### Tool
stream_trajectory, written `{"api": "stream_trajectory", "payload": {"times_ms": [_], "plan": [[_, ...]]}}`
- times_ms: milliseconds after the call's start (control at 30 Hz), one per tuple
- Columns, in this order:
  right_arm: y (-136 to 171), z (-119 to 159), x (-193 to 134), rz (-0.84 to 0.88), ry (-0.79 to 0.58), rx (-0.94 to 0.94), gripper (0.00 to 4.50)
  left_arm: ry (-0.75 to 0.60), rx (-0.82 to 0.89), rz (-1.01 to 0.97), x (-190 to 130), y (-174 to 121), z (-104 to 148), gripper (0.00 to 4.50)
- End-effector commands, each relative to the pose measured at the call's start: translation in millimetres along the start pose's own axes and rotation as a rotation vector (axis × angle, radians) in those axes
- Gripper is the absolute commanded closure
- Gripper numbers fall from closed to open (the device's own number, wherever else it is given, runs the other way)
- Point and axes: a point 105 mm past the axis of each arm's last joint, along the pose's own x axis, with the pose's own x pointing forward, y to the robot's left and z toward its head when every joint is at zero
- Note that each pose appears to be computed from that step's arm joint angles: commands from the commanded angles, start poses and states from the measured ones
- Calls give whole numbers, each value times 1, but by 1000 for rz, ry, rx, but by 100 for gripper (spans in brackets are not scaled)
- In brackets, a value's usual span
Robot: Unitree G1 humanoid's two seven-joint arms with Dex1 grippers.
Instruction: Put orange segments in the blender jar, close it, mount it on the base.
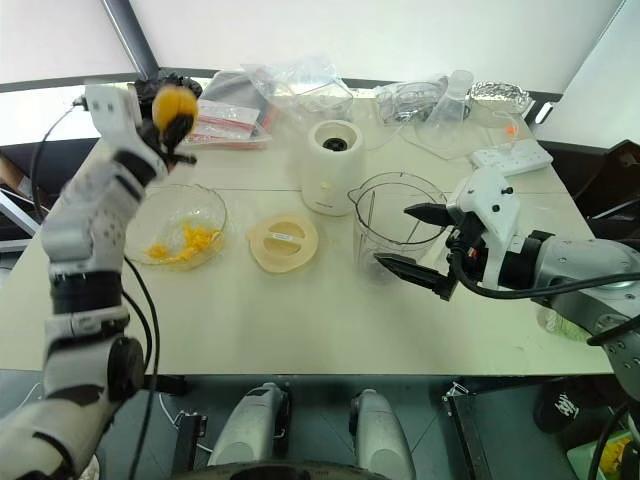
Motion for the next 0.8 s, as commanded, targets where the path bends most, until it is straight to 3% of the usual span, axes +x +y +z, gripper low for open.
{"api": "stream_trajectory", "payload": {"times_ms": [33,100,233,500,800], "plan": [[-4,10,-8,-63,-34,-56,0,-53,60,-211,24,-35,28,362],[-5,10,-11,-85,-37,-56,0,-74,90,-324,36,-55,39,362],[-2,4,-24,-180,-41,-43,0,-111,130,-662,58,-126,57,362],[8,-3,-46,-350,-45,-33,0,-43,148,-1034,59,-192,36,362],[19,-8,-61,-465,-50,-1,0,109,221,-1210,52,-224,-6,362]]}}
